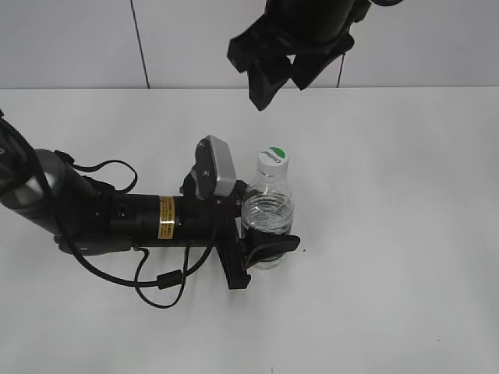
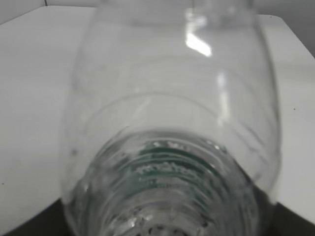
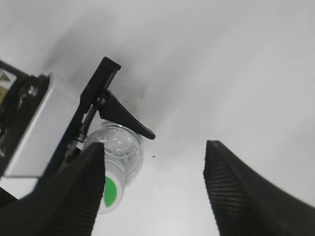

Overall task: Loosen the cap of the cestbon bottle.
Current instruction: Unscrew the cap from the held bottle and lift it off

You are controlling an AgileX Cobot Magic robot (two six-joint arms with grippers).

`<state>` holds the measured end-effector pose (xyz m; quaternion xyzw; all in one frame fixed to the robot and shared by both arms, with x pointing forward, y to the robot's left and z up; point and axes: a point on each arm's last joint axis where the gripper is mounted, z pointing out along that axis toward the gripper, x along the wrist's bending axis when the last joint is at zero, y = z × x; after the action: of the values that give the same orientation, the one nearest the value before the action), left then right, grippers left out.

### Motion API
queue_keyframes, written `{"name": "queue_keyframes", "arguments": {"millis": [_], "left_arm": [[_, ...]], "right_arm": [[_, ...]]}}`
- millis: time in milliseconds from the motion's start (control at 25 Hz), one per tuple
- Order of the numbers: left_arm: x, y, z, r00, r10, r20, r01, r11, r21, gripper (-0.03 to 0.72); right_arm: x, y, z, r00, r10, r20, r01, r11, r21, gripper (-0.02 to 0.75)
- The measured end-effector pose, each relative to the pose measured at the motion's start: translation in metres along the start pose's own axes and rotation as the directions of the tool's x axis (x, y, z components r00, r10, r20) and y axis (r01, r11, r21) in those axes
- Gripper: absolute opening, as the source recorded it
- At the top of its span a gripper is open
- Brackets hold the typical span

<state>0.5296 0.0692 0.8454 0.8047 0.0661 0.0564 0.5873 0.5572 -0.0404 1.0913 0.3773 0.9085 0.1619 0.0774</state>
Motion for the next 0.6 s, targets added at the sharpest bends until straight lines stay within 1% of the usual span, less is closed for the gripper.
{"name": "queue_keyframes", "arguments": {"millis": [80,120,200,280,360,520,600], "left_arm": [[0.000,0.000,0.000,1.000,0.000,0.000,0.000,1.000,0.000,0.406],[0.000,0.000,0.000,1.000,0.000,0.000,0.000,1.000,0.000,0.406],[0.000,0.000,0.000,1.000,0.000,-0.001,0.000,1.000,0.001,0.406],[0.000,0.000,0.000,1.000,0.000,-0.001,0.000,1.000,0.001,0.406],[0.000,0.000,0.000,1.000,-0.001,-0.001,0.001,1.000,0.000,0.406],[0.000,0.000,0.000,1.000,-0.002,-0.003,0.002,1.000,0.000,0.406],[0.000,0.000,0.000,1.000,-0.002,-0.004,0.002,1.000,0.001,0.406]], "right_arm": [[0.003,0.000,0.000,0.988,0.147,-0.038,-0.147,0.989,0.001,0.484],[0.007,0.001,0.000,0.977,0.202,-0.073,-0.202,0.979,0.006,0.484],[0.013,0.002,-0.001,0.953,0.269,-0.142,-0.269,0.963,0.020,0.484],[0.016,0.002,-0.002,0.931,0.318,-0.177,-0.317,0.948,0.032,0.484],[0.017,0.002,-0.006,0.918,0.352,-0.182,-0.352,0.935,0.031,0.484],[0.015,-0.001,-0.016,0.906,0.393,-0.159,-0.396,0.918,0.016,0.484],[0.015,-0.007,-0.015,0.899,0.412,-0.146,-0.412,0.910,0.032,0.484]]}}
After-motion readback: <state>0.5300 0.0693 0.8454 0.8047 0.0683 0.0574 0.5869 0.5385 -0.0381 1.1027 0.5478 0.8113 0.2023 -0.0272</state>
